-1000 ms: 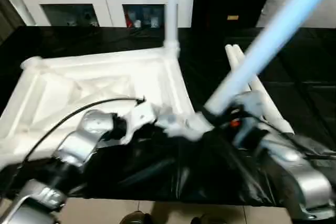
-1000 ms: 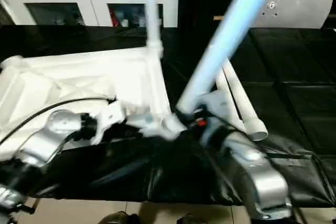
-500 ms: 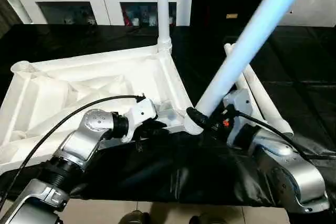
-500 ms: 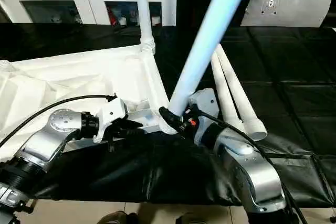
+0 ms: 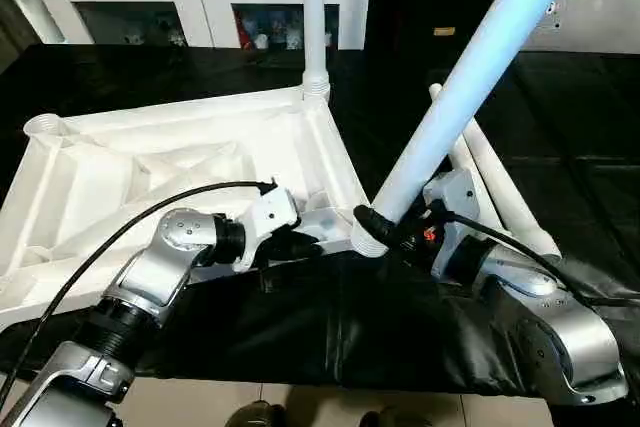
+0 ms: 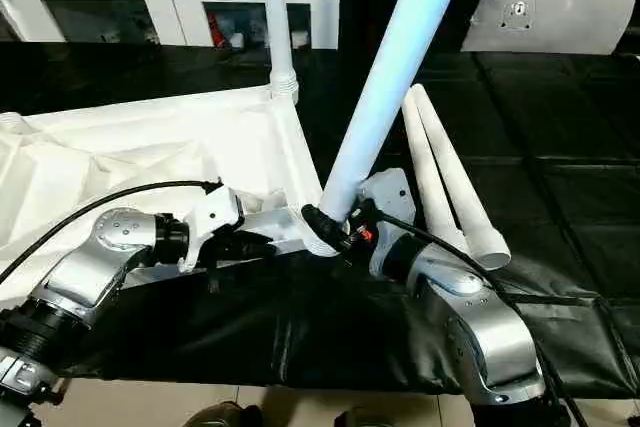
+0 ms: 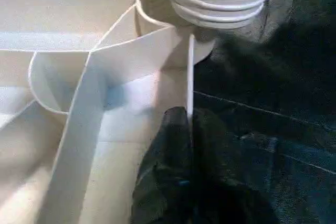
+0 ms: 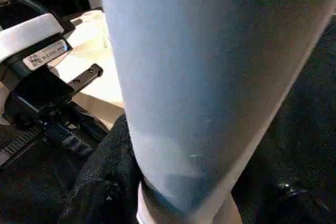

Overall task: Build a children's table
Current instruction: Insert table leg to table base

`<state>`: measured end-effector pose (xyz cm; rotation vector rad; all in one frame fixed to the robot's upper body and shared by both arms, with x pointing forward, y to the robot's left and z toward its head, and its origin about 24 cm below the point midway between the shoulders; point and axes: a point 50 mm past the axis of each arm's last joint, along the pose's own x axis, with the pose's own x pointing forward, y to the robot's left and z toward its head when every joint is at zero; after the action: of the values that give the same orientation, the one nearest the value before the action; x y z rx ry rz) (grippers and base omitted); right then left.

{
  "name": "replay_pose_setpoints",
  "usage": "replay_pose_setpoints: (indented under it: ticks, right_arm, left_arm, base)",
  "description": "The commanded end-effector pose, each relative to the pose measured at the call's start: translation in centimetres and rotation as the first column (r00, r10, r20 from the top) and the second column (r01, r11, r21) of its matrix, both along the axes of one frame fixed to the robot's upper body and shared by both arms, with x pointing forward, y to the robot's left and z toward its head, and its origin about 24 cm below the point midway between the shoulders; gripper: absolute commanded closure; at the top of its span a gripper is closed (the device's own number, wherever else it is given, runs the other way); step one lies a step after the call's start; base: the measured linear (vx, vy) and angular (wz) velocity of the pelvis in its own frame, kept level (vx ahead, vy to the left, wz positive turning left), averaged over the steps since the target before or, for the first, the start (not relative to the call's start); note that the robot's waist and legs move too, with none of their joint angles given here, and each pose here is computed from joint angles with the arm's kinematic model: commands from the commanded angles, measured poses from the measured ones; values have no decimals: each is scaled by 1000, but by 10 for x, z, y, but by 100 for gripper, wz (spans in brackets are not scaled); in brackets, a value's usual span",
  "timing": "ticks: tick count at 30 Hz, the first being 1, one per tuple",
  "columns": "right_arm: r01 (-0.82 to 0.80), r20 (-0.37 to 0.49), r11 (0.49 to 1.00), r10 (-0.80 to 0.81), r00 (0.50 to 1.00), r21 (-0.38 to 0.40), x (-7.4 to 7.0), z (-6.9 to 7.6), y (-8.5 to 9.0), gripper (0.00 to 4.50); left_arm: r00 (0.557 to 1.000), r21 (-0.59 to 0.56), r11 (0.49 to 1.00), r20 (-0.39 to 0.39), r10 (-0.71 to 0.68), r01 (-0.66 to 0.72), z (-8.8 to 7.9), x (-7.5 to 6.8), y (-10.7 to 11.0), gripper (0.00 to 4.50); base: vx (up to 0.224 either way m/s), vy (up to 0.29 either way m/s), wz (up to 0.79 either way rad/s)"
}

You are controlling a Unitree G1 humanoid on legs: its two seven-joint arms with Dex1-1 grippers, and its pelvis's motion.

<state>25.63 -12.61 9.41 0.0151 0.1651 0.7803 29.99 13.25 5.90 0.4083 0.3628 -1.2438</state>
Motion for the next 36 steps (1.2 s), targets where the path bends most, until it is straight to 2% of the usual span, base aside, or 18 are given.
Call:
replay_pose_setpoints:
  ticks: [1,5,8,18,25,32,36]
  right_arm:
    - [0,-2,1000,0,1000,-15,1,-1,-2,260]
    - [1,-1,1000,-1,1000,-19,1,-1,-2,260]
    - [0,0,1000,0,1000,-27,1,-1,-2,260]
    - [-7,-2,999,7,1000,-38,1,-3,-3,260]
    - [-44,-28,997,43,999,-68,1,-6,0,260]
    - [-102,-67,990,96,993,-98,9,-6,0,260]
    - [-150,-97,979,138,986,-135,12,-9,-3,260]
  left_arm:
    - [1000,46,999,-26,18,-17,-9,-2,7,447]
    - [1000,76,997,-2,5,-4,-10,-1,7,450]
    - [998,163,986,40,-41,34,-13,-2,10,450]
    - [997,125,990,25,-70,66,-8,-4,9,450]
    - [991,130,982,-12,-134,134,-7,-11,12,450]
    - [983,129,974,-32,-183,186,-3,-14,12,450]
    - [984,134,975,-15,-175,175,-2,-12,12,450]
  base:
    - [0,0,0]
    - [0,0,0]
    - [0,0,0]
    - [0,0,0]
    - [0,0,0]
    - [0,0,0]
    - [0,0,0]
